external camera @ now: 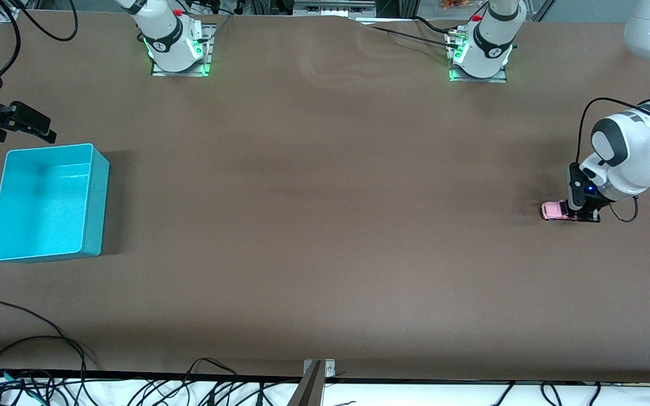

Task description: Wind and store pink jeep toy

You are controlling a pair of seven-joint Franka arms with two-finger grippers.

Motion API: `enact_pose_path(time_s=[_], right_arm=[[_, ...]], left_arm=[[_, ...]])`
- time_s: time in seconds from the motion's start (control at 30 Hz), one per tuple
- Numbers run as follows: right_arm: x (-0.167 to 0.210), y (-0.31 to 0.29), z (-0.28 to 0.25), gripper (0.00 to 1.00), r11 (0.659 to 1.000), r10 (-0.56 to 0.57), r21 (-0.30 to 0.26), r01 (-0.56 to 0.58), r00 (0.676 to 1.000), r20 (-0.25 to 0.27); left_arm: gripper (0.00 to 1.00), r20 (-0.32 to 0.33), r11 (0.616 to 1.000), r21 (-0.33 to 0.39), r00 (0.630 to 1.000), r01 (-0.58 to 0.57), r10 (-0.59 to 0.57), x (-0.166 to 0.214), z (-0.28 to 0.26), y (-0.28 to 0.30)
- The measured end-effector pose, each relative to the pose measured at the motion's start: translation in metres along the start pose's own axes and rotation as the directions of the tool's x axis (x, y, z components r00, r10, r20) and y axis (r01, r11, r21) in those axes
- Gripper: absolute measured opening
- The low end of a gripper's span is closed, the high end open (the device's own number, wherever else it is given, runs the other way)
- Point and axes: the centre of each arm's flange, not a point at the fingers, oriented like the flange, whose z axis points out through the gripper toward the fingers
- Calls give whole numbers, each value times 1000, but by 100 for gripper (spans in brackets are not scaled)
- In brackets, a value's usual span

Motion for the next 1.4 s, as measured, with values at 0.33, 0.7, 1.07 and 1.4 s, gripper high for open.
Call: enact_pose_path(time_s=[0.33, 0.7, 1.07, 1.4], right_arm=[[1, -1, 0, 100, 1000, -2, 0, 2, 1000, -4], [2, -2, 2, 100, 1000, -3, 0, 3, 1000, -3], [2, -7, 2, 100, 1000, -11, 2, 11, 1000, -3], [2, -9, 0, 100, 1000, -14, 2, 14, 1000, -6]], left_arm=[[82, -50, 999, -34, 998, 40, -42, 5, 16, 4], [100, -123, 979, -199, 991, 35, -61, 16, -75, -51], [100, -55, 990, -56, 989, 132, -135, 35, -253, -78], [100, -45, 979, 78, 982, 189, -186, 51, -300, -83]])
